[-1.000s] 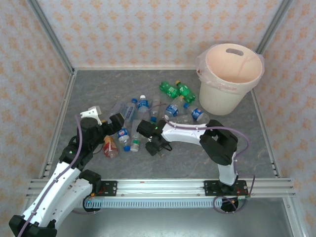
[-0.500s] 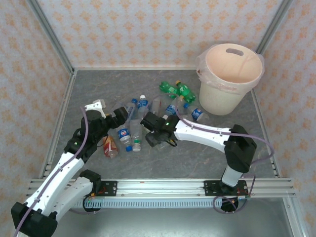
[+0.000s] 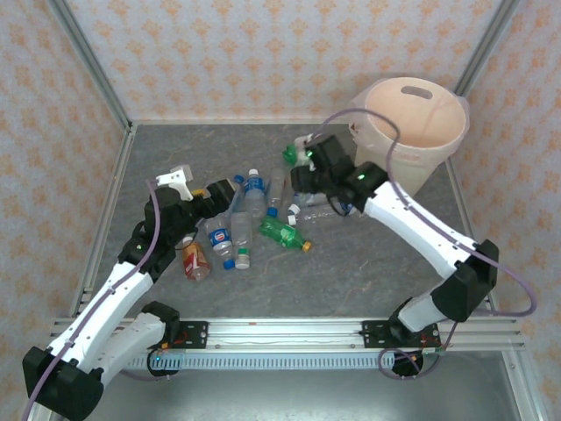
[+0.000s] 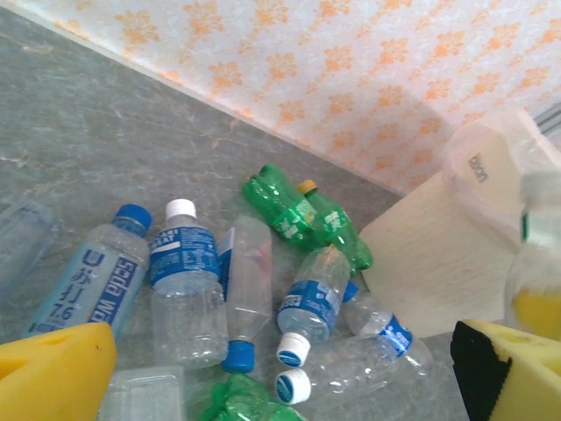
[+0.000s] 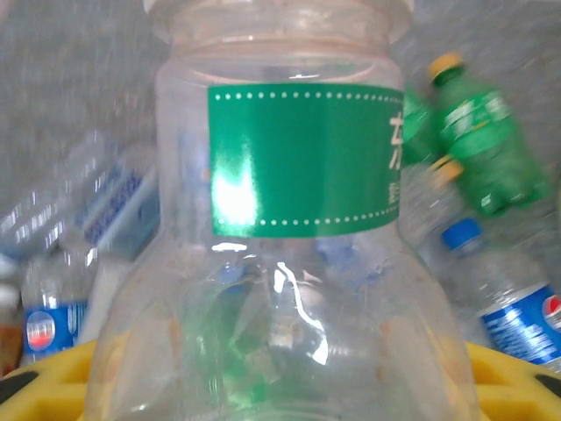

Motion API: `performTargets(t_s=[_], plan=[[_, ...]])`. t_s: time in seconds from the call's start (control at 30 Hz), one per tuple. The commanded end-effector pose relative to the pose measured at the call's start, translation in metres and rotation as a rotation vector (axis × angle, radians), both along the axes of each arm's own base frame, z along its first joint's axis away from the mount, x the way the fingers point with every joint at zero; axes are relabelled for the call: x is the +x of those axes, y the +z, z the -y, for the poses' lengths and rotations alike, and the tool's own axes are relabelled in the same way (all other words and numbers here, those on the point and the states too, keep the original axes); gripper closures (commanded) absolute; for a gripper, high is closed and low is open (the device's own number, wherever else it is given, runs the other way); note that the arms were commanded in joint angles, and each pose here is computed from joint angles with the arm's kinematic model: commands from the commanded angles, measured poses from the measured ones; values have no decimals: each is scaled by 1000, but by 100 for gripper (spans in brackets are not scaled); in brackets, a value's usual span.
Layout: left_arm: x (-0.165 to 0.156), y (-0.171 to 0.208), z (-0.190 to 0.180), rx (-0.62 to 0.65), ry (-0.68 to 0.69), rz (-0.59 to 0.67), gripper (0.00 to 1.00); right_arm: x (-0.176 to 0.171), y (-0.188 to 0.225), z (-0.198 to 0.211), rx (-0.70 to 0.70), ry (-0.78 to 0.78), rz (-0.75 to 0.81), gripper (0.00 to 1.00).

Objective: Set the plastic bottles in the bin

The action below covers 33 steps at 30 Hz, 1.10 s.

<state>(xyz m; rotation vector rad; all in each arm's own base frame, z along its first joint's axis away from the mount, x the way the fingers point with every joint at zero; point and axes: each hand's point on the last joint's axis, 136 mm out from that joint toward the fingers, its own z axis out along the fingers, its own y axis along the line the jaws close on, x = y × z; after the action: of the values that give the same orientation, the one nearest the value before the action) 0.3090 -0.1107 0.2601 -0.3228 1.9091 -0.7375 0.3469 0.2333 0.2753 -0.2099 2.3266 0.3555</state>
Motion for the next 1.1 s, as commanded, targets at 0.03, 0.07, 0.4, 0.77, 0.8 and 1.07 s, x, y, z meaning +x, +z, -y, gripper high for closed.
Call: performTargets(t_s=[0.03, 0.07, 0.4, 0.77, 0.8, 1.07], plan=[[-1, 36, 18, -77, -90, 101, 1, 28, 64, 35, 134, -116, 116, 49], [-2, 39, 21, -85, -108, 108, 1, 35, 76, 46, 154, -148, 138, 49], [-8, 56, 25, -103, -137, 147, 1, 101, 138, 166, 316, -508, 268, 50], [-14, 62, 20, -83, -120, 135, 1, 146, 110, 244, 307, -751, 229, 49], [-13, 64, 20, -83, -119, 135, 1, 148, 105, 244, 300, -752, 218, 48], [-11, 67, 16, -75, -90, 123, 1, 155, 88, 248, 271, -772, 178, 33]])
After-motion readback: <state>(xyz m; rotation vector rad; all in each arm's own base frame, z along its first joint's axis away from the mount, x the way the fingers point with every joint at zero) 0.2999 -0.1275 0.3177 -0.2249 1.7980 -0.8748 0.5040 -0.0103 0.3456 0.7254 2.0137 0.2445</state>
